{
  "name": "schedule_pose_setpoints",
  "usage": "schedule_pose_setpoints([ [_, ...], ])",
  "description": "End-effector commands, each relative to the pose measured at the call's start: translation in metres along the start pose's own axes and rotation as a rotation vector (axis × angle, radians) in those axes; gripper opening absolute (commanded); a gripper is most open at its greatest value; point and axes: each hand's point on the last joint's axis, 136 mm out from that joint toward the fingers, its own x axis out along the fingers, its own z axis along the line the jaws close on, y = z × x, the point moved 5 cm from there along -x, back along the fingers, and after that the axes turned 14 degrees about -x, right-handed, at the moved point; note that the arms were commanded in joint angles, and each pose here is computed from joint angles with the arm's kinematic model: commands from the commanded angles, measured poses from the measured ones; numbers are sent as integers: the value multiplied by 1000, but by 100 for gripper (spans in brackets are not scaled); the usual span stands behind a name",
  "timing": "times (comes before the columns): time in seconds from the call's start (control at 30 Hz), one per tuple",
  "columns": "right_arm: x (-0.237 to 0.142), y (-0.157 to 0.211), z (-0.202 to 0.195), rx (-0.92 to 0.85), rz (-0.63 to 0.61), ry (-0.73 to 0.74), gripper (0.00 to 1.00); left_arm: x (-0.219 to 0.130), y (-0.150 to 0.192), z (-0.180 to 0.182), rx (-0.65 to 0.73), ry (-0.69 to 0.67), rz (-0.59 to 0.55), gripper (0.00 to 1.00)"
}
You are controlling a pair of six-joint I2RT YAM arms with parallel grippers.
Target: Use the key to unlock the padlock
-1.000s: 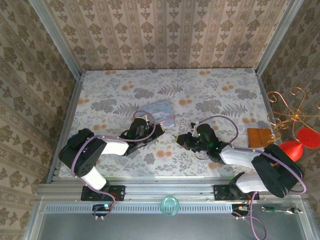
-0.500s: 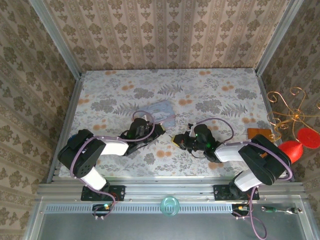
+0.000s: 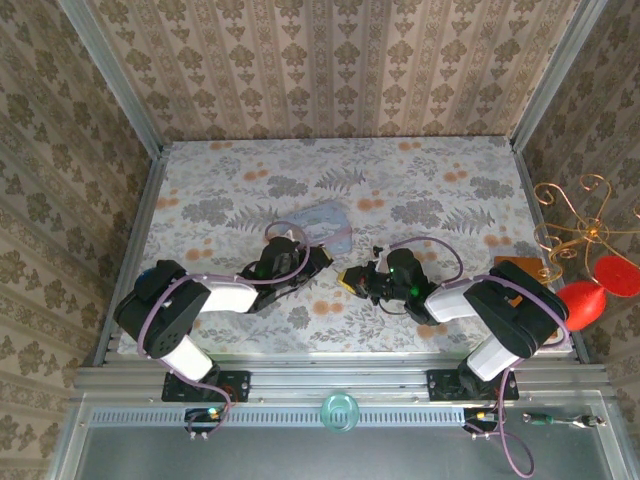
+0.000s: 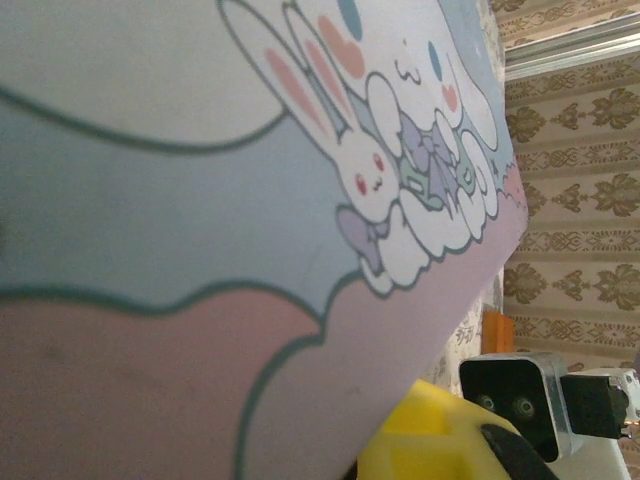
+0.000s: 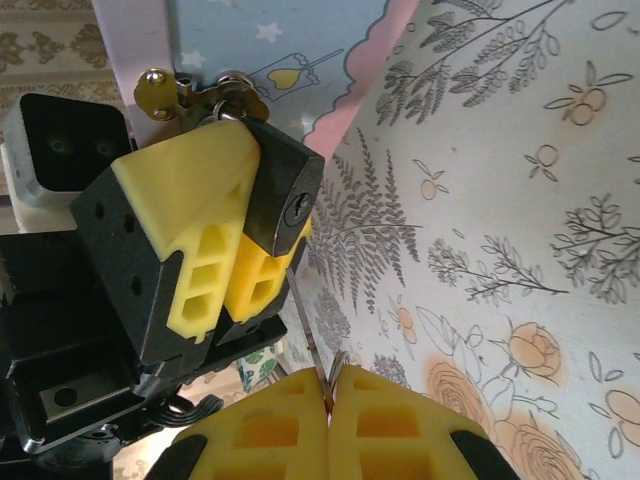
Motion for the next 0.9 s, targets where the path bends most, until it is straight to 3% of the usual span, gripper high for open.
schedule_pose_setpoints([
  [0.0,3,0,8,-3,12,-49,0,-7,0,-27,-3,122,-12,4],
  [0.87,-3,-16,15,-6,-5,-96,0,-7,8,-30,-21,172,40,4],
])
